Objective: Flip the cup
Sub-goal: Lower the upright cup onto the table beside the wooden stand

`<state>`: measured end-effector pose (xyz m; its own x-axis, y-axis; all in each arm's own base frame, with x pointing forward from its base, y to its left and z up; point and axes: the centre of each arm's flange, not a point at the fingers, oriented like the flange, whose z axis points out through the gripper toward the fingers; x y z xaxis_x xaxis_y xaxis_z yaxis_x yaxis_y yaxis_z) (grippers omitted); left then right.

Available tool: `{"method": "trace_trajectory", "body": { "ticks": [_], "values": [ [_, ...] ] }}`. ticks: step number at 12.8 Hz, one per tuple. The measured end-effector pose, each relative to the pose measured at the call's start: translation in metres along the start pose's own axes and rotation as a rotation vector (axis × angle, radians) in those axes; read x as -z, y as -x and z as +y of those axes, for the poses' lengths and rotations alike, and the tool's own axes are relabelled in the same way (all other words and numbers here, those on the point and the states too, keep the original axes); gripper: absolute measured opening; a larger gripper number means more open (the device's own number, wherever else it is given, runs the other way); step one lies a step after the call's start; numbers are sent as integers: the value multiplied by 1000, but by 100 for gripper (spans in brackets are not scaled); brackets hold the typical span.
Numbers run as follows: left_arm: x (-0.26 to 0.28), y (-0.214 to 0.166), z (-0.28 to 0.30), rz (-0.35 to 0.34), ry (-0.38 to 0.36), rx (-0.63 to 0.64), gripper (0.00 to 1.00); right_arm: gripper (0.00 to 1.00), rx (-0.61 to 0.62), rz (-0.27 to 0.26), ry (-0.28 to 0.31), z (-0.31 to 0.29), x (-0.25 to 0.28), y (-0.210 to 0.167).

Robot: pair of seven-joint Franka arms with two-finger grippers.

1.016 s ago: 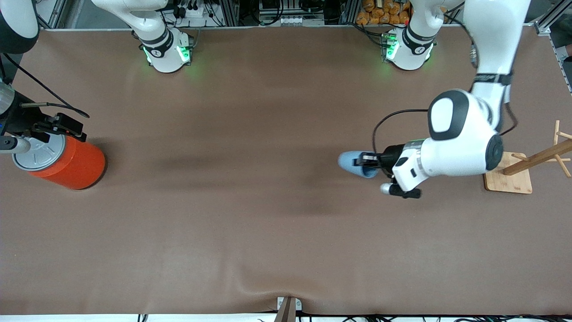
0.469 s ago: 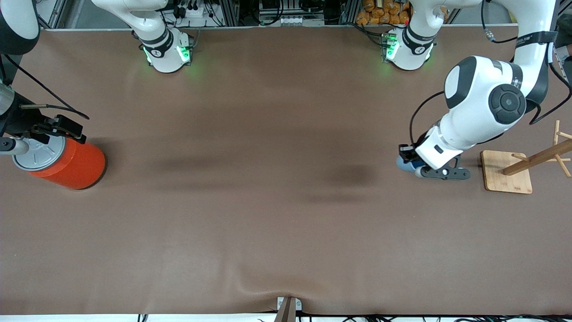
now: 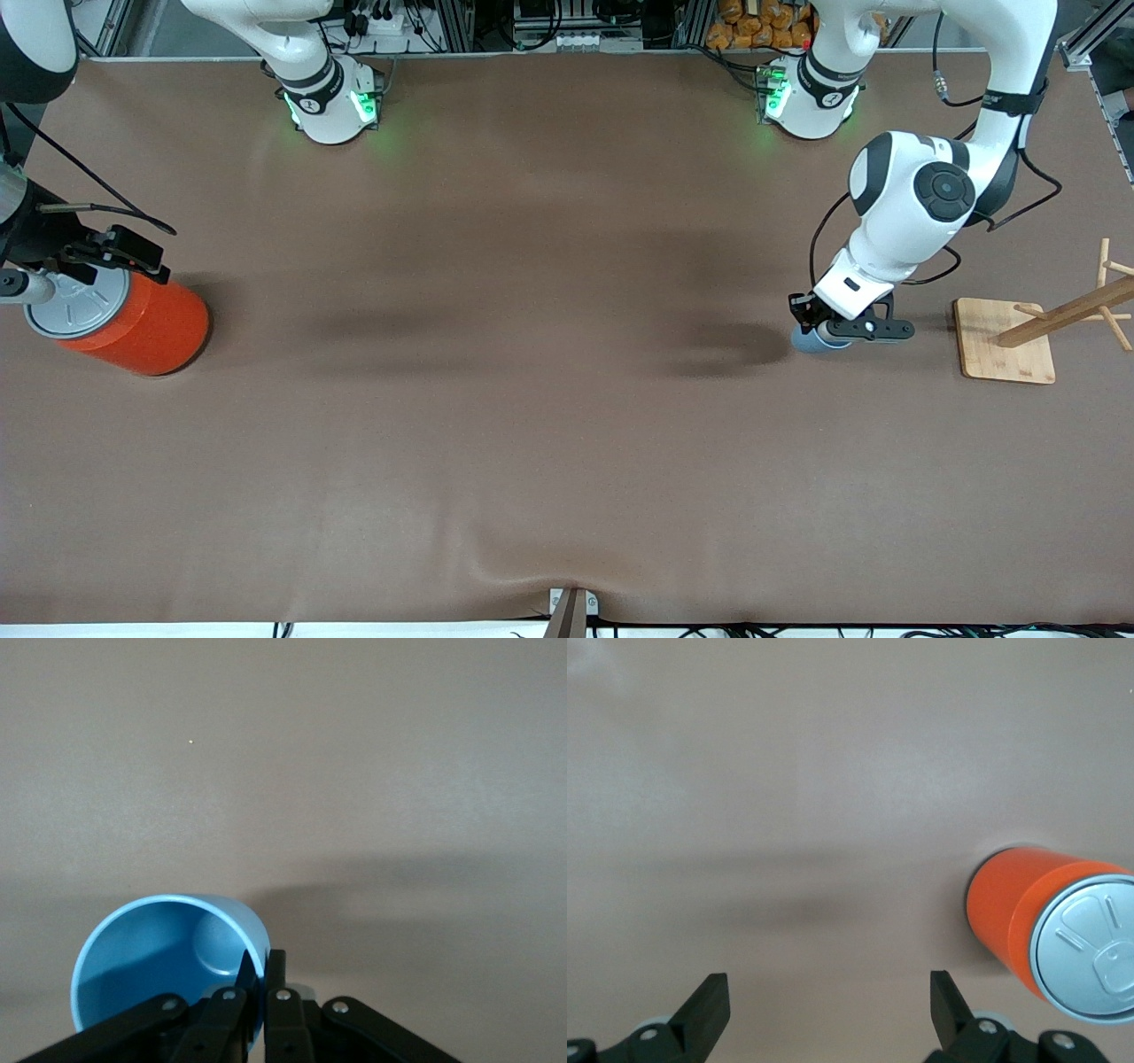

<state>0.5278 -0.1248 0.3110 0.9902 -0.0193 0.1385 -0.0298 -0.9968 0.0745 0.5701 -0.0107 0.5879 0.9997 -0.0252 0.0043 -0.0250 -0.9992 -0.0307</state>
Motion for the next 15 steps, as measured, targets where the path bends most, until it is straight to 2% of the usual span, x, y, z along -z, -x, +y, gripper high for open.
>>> {"method": "trace_trajectory", "body": {
  "ticks": [2,5,7,13,14,15],
  "values": [
    [-17,13,-7,10,-2,8,5,100,-5,-19,0,0,8,4],
    [-33,19,-10,-1,-4,10,6,100,-10,-9,0,1,28,7],
    [-39,20,-11,-9,-5,13,23,100,-13,-26,0,3,44,12],
    [-30,9,-13,13,-1,19,93,100,-9,-67,0,10,47,19],
    [-23,3,-11,15,0,19,100,100,-10,-68,0,10,47,19],
    [-12,-4,-9,3,-1,18,100,100,-10,-68,0,10,47,19]
  ]
}}
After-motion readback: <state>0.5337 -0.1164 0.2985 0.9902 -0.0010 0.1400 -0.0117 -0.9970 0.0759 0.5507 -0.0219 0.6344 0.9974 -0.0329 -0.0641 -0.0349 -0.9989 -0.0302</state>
